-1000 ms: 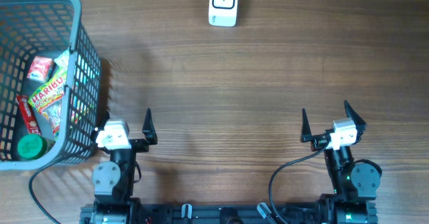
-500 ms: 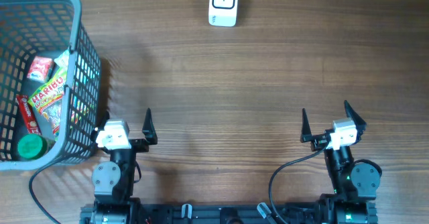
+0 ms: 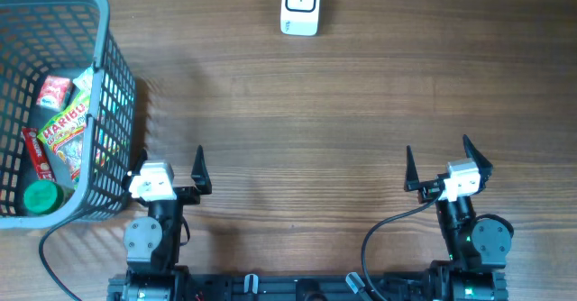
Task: Scan the item barcode
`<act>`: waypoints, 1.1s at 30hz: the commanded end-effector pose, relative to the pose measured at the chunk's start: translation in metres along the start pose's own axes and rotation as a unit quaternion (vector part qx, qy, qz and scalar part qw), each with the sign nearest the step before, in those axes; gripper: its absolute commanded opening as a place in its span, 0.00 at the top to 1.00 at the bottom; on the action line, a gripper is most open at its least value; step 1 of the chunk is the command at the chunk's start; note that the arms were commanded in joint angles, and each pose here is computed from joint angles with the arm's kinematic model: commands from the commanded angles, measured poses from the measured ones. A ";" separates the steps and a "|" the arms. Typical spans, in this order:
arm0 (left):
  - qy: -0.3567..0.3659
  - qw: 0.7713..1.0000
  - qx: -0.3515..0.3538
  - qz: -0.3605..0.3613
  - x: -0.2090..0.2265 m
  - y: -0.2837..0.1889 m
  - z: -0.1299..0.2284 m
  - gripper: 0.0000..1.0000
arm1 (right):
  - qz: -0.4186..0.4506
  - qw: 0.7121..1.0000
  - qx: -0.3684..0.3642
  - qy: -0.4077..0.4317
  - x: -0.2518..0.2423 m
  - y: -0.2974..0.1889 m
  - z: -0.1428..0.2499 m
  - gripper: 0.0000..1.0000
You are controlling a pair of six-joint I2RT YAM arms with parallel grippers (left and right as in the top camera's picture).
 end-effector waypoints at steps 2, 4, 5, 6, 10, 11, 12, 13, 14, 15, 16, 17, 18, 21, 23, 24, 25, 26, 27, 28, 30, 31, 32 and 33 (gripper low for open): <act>0.006 1.000 0.004 0.001 0.001 0.001 0.003 0.00 | 0.002 1.000 -0.005 -0.004 0.000 0.000 -0.002 0.00; 0.006 1.000 0.004 0.001 0.001 0.001 0.003 0.00 | 0.002 1.000 -0.005 -0.004 0.000 0.000 -0.002 0.00; 0.006 1.000 0.004 0.001 0.001 0.001 0.003 0.00 | 0.002 1.000 -0.005 -0.004 0.000 0.000 -0.002 0.00; 0.006 1.000 0.004 0.001 0.001 0.001 0.003 0.00 | 0.002 1.000 -0.005 -0.004 0.000 0.000 -0.002 0.00; 0.006 1.000 0.002 0.001 0.001 0.001 0.002 0.00 | 0.002 1.000 -0.005 -0.004 0.000 0.000 -0.002 0.00; 0.006 1.000 0.006 0.013 -0.002 0.000 0.003 0.00 | 0.002 1.000 -0.005 -0.004 0.000 0.000 -0.002 0.00; 0.006 1.000 0.010 0.025 -0.006 0.000 0.004 0.00 | 0.002 1.000 -0.005 -0.004 0.000 0.000 -0.002 0.00; 0.006 0.999 0.014 0.037 -0.009 0.000 0.005 0.00 | 0.002 1.000 -0.005 -0.004 0.000 0.000 -0.002 0.00; 0.006 0.999 0.017 0.043 -0.010 0.000 0.006 0.00 | 0.002 1.000 -0.005 -0.004 0.000 0.000 -0.002 0.00; 0.006 0.998 0.022 0.055 -0.013 0.000 0.007 0.00 | 0.002 1.000 -0.005 -0.004 0.000 0.000 -0.002 0.00; 0.006 0.998 0.026 0.057 -0.014 -0.001 0.009 0.00 | 0.002 1.000 -0.005 -0.004 0.000 0.000 -0.002 0.00; 0.006 0.998 0.025 0.057 -0.014 -0.001 0.009 0.00 | 0.002 1.000 -0.005 -0.004 0.000 0.000 -0.002 0.00; 0.006 0.998 0.026 0.057 -0.014 -0.001 0.009 0.00 | 0.002 1.000 -0.005 -0.004 0.000 0.000 -0.002 0.00; 0.006 0.998 0.025 0.057 -0.014 -0.001 0.009 0.00 | 0.002 1.000 -0.005 -0.004 0.000 0.000 -0.002 0.00; 0.006 0.998 0.021 0.060 -0.015 -0.001 0.007 0.00 | 0.002 1.000 -0.005 -0.004 0.000 0.000 -0.002 0.00; 0.006 0.998 0.022 0.064 -0.016 -0.001 0.007 0.00 | 0.002 1.000 -0.005 -0.004 0.000 0.000 -0.002 0.00; 0.006 0.997 0.024 0.072 -0.018 -0.001 0.007 0.00 | 0.002 1.000 -0.005 -0.004 0.000 0.000 -0.002 0.00; 0.005 0.997 0.027 0.076 -0.019 -0.001 0.008 0.00 | 0.002 1.000 -0.005 -0.004 0.000 0.000 -0.002 0.01; 0.004 0.996 0.030 0.080 -0.020 -0.001 0.009 0.00 | 0.002 1.000 -0.005 -0.004 0.000 0.000 -0.002 0.00; -0.003 0.996 0.033 0.085 -0.022 -0.002 0.010 0.00 | 0.002 1.000 -0.005 -0.004 0.000 0.000 -0.002 0.00; -0.011 0.994 0.036 0.104 -0.028 -0.003 0.006 0.00 | 0.002 1.000 -0.005 -0.004 0.000 0.000 -0.002 0.00; -0.011 0.992 0.035 0.118 -0.033 -0.005 0.001 0.00 | 0.002 1.000 -0.005 -0.004 0.000 0.000 -0.002 0.00; -0.010 0.991 0.031 0.128 -0.037 -0.007 -0.006 0.00 | 0.002 1.000 -0.005 -0.004 0.000 0.000 -0.002 0.00; -0.010 0.991 0.029 0.134 -0.041 -0.008 -0.012 0.00 | 0.002 1.000 -0.005 -0.004 0.000 0.000 -0.002 0.00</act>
Point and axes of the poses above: each gripper's point midway between its finger pads, its own y axis out along the fingers, its own x axis along the line the jaws close on, z = x × y, the point moved 4 cm from there along -y, back along the fingers, and after that the axes turned 14 degrees about -y, right-handed, at the moved point
